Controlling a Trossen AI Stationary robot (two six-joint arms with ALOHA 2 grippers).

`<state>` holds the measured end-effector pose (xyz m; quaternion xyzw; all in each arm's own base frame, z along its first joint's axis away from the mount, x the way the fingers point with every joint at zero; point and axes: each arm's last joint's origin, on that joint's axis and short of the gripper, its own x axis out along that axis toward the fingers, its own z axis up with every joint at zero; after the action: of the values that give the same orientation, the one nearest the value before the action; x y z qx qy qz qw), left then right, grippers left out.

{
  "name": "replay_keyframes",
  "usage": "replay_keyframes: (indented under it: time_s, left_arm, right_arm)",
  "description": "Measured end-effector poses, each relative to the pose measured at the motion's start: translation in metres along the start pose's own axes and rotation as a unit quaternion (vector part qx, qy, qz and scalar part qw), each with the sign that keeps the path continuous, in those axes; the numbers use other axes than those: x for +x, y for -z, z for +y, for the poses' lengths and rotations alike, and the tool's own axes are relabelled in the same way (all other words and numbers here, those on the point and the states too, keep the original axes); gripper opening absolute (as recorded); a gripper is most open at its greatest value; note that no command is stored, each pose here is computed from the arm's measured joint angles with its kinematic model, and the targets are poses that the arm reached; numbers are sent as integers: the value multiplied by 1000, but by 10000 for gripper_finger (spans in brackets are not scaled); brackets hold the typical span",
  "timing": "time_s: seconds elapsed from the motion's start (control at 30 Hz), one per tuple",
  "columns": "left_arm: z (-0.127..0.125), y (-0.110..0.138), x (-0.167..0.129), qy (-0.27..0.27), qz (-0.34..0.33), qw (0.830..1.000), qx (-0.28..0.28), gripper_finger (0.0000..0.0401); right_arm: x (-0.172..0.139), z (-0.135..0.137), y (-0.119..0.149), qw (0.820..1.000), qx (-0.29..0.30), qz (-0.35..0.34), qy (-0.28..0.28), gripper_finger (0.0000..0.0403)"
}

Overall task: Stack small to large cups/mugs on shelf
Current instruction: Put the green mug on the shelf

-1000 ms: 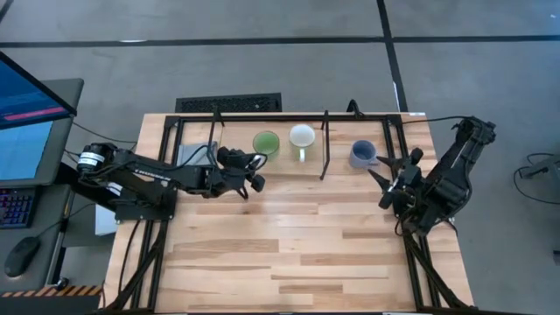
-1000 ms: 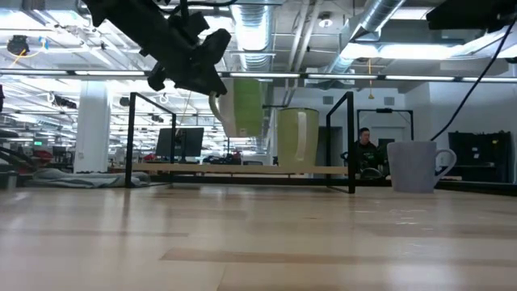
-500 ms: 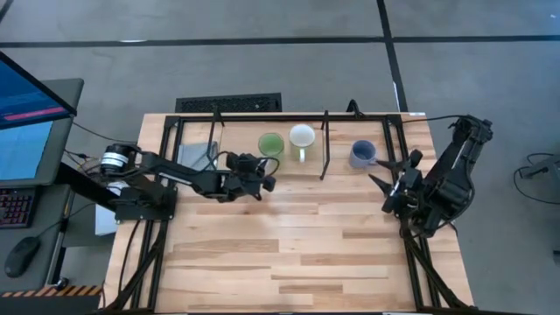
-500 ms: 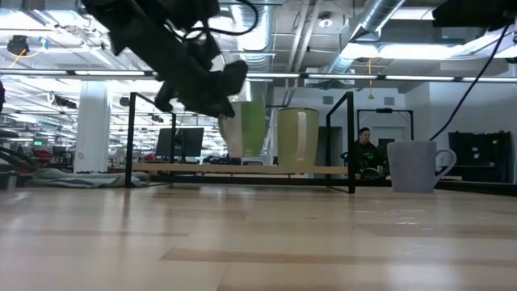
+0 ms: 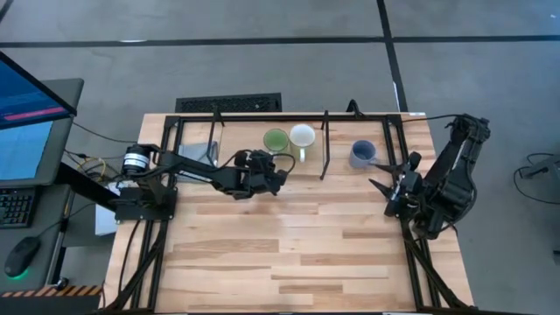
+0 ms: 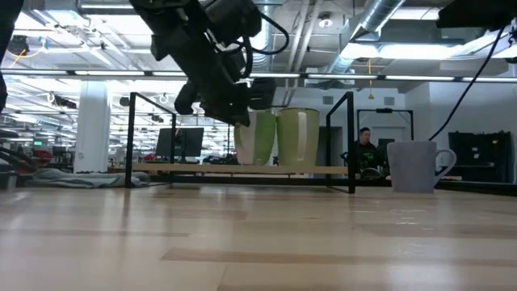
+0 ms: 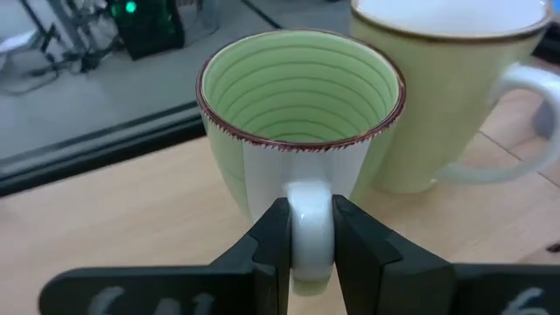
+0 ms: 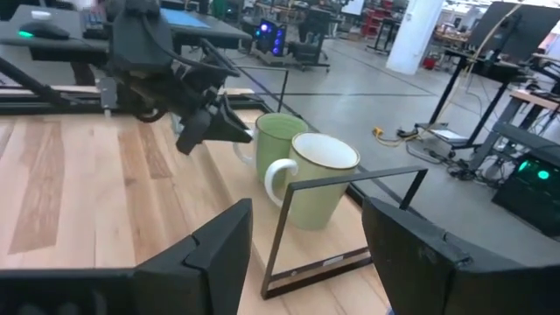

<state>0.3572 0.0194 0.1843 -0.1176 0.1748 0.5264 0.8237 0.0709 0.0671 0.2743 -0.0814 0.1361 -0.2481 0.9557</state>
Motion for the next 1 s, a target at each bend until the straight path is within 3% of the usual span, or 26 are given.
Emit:
replay_keyframes:
  time_s: [0.53, 1.0]
  left_arm:
    - [7, 3, -1, -39, 0, 998, -50, 48]
    - [7, 4, -1, -44, -3, 996, -79, 48]
  right_arm:
    - [-5, 2, 1, 1000, -3, -2, -29, 240]
    - [-5, 2, 1, 1000, -3, 2, -29, 240]
